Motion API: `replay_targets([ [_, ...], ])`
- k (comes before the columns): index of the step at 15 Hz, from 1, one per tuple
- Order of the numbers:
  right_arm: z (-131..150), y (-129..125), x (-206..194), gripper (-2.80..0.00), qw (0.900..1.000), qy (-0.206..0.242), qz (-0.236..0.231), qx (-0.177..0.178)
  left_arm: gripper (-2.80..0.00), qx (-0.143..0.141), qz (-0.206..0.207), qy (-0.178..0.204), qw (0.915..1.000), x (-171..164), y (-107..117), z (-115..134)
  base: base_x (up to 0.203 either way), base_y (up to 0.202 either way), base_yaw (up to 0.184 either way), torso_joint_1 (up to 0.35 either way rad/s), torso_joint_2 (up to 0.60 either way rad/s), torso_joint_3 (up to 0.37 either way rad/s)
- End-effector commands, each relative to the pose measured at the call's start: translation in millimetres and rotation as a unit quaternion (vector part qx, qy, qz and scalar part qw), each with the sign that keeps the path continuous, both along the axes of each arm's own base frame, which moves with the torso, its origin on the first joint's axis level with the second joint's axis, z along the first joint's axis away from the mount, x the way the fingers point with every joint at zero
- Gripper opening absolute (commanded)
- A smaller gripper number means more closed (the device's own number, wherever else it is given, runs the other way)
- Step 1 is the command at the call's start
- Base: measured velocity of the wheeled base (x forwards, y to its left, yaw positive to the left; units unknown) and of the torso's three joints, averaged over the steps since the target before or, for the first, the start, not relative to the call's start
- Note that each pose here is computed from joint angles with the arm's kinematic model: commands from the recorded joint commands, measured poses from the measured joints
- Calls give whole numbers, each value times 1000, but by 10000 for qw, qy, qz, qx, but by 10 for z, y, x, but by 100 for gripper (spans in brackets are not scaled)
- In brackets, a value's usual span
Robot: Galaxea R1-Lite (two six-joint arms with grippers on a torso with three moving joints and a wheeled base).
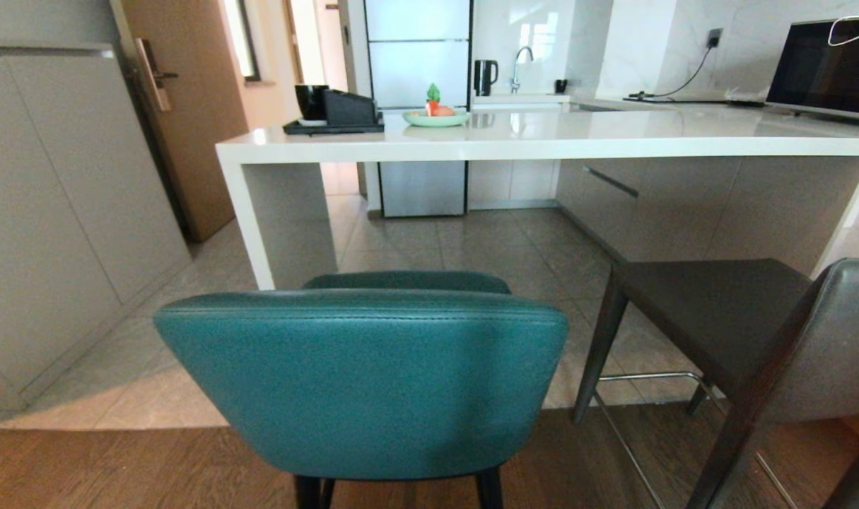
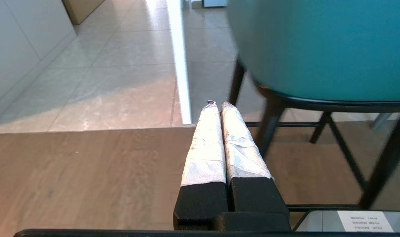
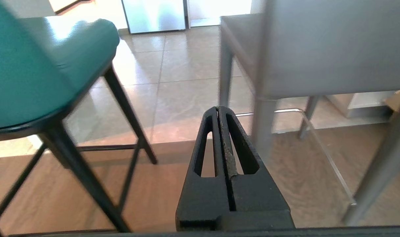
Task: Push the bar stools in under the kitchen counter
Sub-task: Push the blue chair back under the dining table
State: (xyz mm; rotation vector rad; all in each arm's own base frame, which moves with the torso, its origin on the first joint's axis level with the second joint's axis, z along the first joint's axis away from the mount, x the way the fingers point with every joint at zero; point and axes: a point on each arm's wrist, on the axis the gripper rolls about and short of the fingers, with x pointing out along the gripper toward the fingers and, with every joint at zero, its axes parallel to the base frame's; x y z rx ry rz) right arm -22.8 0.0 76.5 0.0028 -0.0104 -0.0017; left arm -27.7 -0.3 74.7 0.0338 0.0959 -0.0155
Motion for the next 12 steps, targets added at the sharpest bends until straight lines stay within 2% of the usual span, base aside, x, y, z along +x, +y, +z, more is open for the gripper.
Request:
replay_targets([
  [1, -8, 0, 3, -280, 10000, 21, 1, 2, -280, 4, 0, 2, 10000, -1, 0, 0, 0, 193, -3, 0, 0, 2],
  [8, -8, 0, 4, -280, 10000, 22, 2, 9, -280, 3, 0, 2, 10000, -1, 0, 0, 0, 190, -1, 3, 1, 3],
  [12, -8, 0, 3, -280, 10000, 21, 1, 9, -280, 4, 0, 2, 10000, -1, 0, 0, 0, 27, -2, 0, 1, 2],
])
